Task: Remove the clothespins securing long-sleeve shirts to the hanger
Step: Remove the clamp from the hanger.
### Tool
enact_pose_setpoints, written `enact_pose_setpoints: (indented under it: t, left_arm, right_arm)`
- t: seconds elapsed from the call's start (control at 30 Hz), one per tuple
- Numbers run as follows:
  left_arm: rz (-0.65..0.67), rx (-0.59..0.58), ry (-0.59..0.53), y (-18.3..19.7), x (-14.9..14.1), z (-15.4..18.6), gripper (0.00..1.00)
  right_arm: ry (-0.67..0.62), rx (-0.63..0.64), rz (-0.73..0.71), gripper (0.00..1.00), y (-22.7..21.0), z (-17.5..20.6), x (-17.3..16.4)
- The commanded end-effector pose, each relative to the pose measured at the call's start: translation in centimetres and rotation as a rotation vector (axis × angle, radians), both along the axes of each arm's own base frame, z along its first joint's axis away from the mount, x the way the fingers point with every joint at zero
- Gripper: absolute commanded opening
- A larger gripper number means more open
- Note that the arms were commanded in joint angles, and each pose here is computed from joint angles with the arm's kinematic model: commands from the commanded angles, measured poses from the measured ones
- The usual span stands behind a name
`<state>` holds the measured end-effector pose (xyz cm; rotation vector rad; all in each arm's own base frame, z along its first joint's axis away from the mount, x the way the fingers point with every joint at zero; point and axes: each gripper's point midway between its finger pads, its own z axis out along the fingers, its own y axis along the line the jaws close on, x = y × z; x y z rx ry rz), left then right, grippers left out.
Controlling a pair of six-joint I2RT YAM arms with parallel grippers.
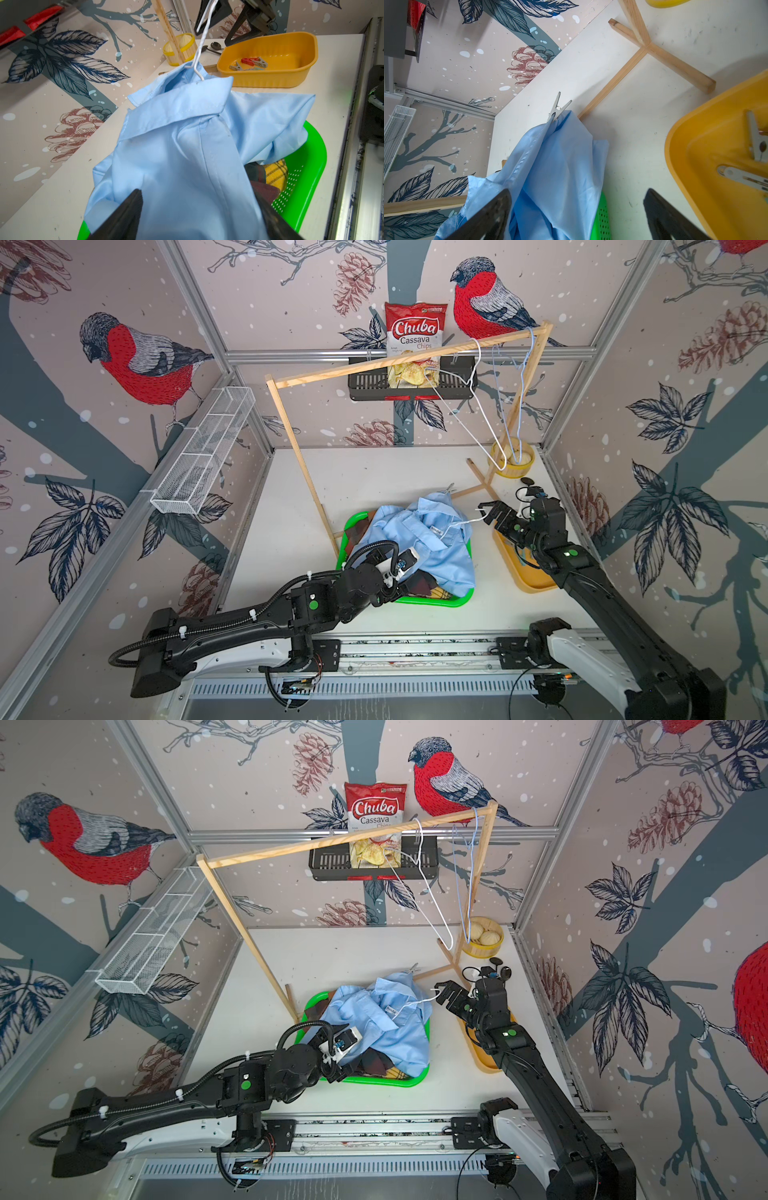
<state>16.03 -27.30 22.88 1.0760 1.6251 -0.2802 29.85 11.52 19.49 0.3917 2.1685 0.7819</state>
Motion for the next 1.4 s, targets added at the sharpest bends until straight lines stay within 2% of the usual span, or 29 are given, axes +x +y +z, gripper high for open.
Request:
enact_pose_setpoints:
  t: [0.0,0.17,0.37,0.47,0.57,0.83,0.93,1.03,1.17,1.23,1.37]
  left_arm:
    - [-0.03,-0.025,-0.037,-1.0,-0.2,2.5,0.78]
    - [-0.107,-0.052,-0.067,-3.8,-0.7,5.4,0.8]
    - [-0.192,-0.056,-0.062,-6.4,-1.5,6.1,0.8]
    - [-0.127,-0.024,-0.052,-5.7,-0.6,4.7,0.8]
    - [-0.122,-0.025,0.013,-4.5,-1.3,3.7,0.82]
    - [-0.208,-0.123,0.09,-0.8,-4.3,4.7,0.85]
    - [-0.297,-0.102,0.15,-0.7,-6.1,3.8,0.87]
    - [-0.263,-0.068,0.182,-0.4,-5.8,2.2,0.88]
    - [-0.323,-0.068,0.195,-1.1,-6.6,1.6,0.9]
    - [-0.267,-0.012,0.18,-1.4,-5.4,0.3,0.88]
    - [-0.042,0.128,0.105,-0.7,-1.2,-3.0,0.75]
  right_arm:
    - [-0.033,-0.008,0.002,1.0,0.0,0.8,0.3]
    - [-0.033,-0.01,0.007,1.0,0.0,0.7,0.3]
    - [-0.025,-0.003,0.026,1.0,0.4,0.4,0.2]
    - [-0.018,0.003,0.036,1.0,0.6,0.0,0.2]
    - [-0.016,0.01,0.045,1.0,0.9,-0.1,0.3]
    - [-0.007,0.007,0.071,1.0,2.0,-0.1,0.7]
    - [-0.003,0.006,0.077,1.0,2.4,-0.2,0.9]
    - [-0.001,0.008,0.087,1.0,2.9,-0.2,1.1]
    - [0.001,-0.003,0.098,1.0,3.7,-0.2,1.2]
    - [0.015,-0.011,0.1,1.0,3.9,-0.8,1.2]
    - [0.035,-0.018,0.1,1.0,3.8,-1.7,1.3]
